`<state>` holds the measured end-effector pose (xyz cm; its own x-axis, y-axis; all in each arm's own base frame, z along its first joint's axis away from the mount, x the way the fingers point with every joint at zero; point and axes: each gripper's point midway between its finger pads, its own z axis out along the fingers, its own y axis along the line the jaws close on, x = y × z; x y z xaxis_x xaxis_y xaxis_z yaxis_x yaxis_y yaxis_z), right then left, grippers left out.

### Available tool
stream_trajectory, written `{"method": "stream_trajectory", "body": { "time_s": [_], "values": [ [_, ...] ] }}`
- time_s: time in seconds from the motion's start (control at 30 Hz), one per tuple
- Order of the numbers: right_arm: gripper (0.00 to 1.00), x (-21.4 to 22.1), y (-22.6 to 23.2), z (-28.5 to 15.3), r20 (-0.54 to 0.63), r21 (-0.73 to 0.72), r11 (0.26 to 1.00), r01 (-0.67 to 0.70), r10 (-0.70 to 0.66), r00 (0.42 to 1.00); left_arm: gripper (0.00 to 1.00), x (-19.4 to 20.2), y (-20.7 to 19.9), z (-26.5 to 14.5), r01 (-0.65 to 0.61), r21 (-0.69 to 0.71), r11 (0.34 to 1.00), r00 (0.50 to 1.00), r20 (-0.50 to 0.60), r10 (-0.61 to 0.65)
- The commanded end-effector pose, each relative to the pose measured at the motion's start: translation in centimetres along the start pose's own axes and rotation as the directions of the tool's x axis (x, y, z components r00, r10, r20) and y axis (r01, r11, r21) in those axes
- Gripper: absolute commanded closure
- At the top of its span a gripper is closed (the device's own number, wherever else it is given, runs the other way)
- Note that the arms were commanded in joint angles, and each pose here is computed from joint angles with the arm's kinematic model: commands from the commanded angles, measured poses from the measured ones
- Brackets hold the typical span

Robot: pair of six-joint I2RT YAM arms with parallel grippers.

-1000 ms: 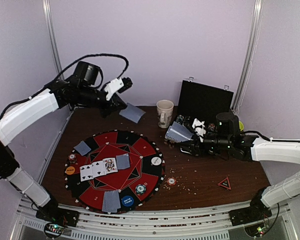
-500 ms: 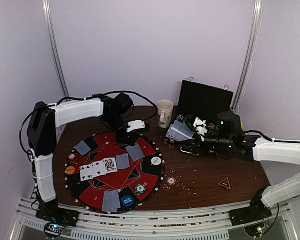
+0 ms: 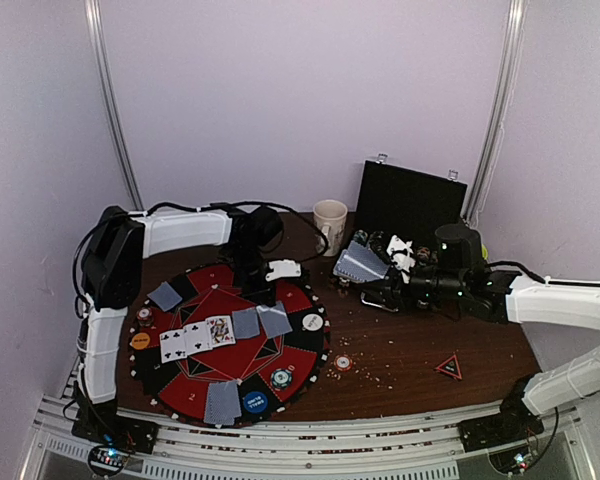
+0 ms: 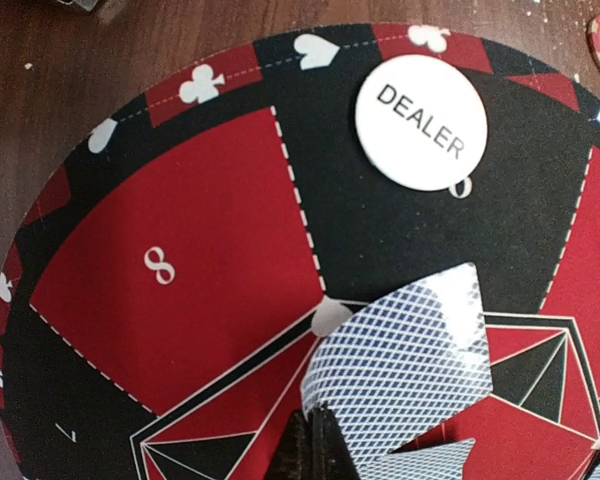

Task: Distribute texas hold em gaming equipment
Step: Distribute the poker card in the community card area.

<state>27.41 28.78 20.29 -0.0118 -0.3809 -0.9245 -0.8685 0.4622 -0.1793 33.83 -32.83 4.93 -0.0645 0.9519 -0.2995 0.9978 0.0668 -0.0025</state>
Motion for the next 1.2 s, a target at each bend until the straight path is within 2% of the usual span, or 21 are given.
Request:
{"method": "stream_trajectory", "body": {
  "time_s": [0.0,0.27,0.6,0.87,1.17],
  "values": [
    [0.52,-1.3,-0.5,-0.4,0.034,0.021,1.000,0.018,-0.019,0.999,1.00,0.1,1.6,0.4,-0.049,-0.082,0.995,0.998,-0.045,0.045],
    [0.52,-1.2,-0.4,-0.5,0.032,0.022,1.000,0.013,-0.014,0.999,1.00,-0.3,3.3,1.0,-0.057,-0.160,0.985,0.998,-0.031,0.052],
    [0.52,-1.2,-0.5,-0.6,0.030,0.027,1.000,0.015,-0.016,0.999,1.00,1.3,3.2,2.1,-0.070,-0.160,0.985,0.994,-0.093,0.056],
    [0.52,-1.2,-0.5,-0.7,0.032,0.027,0.999,0.016,-0.017,0.999,1.00,1.4,2.5,2.7,-0.057,-0.129,0.990,0.996,-0.082,0.047],
    [0.52,-1.2,-0.5,-0.6,0.030,0.027,0.999,0.017,-0.018,0.999,0.99,0.9,3.6,1.9,0.001,-0.175,0.985,0.997,-0.075,-0.014]
  ]
}}
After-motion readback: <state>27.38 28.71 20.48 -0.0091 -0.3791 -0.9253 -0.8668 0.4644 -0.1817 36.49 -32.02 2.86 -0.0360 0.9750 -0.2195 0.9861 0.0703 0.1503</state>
